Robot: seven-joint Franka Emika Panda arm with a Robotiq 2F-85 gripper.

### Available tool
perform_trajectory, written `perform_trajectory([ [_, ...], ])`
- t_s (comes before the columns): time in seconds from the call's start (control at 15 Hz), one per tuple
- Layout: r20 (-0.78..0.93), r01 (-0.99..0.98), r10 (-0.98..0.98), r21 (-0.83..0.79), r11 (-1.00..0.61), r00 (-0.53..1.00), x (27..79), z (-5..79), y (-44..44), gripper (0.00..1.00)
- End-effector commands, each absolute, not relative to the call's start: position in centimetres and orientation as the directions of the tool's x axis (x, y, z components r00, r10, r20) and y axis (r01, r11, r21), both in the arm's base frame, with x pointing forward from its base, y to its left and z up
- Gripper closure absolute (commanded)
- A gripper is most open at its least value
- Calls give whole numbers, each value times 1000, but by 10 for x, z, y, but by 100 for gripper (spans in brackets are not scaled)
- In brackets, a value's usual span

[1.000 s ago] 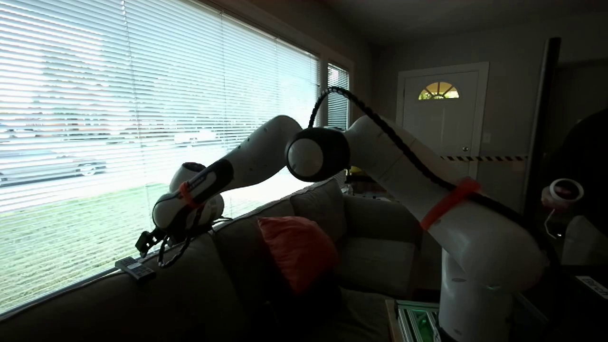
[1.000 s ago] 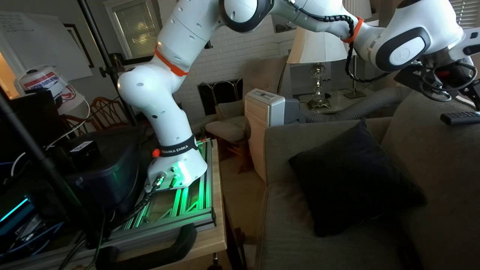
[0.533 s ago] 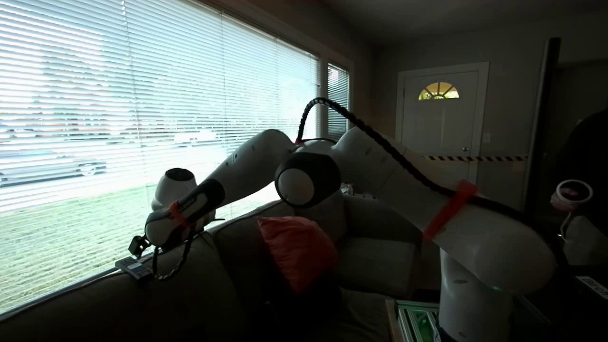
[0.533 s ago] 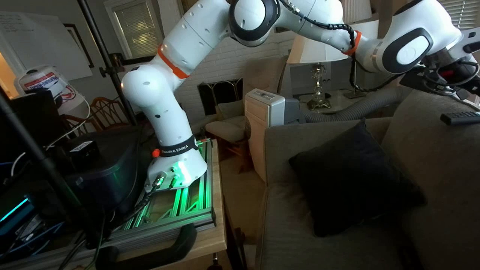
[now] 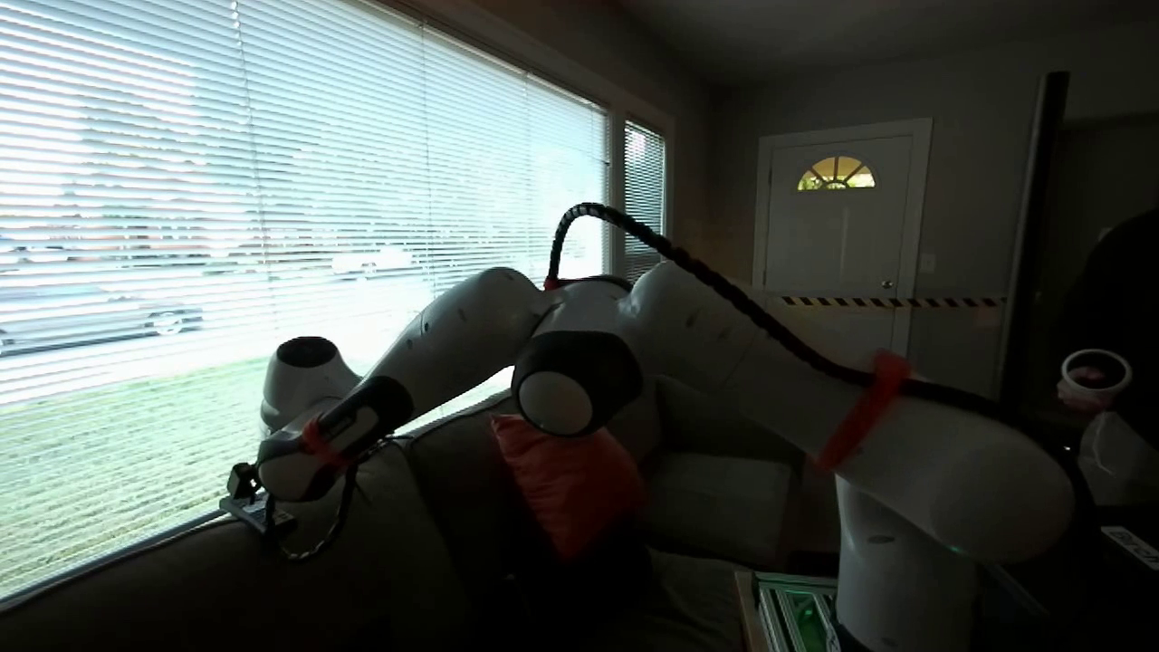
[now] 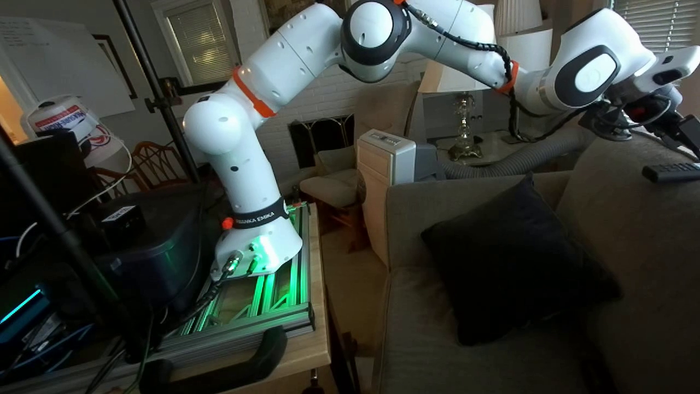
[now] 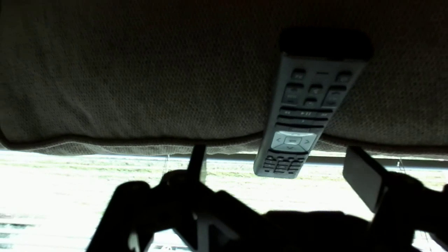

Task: Move the remote and place it on the black cushion

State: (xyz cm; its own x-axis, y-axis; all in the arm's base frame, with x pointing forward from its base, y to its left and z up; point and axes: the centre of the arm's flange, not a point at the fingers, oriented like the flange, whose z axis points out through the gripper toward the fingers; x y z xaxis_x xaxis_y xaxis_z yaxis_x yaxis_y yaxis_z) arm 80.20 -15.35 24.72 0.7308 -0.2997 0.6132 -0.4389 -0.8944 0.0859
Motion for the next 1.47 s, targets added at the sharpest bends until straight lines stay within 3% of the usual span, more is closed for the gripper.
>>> perform_trajectory([
  [0.0,593,-498,-363,76,-864,719,815,237,-147,0],
  [1.33,502,-560,-504,-46,-827,703,808,216,-141,0],
  [1.4,497,-554,-506,-60,-831,705,808,215,-139,13],
])
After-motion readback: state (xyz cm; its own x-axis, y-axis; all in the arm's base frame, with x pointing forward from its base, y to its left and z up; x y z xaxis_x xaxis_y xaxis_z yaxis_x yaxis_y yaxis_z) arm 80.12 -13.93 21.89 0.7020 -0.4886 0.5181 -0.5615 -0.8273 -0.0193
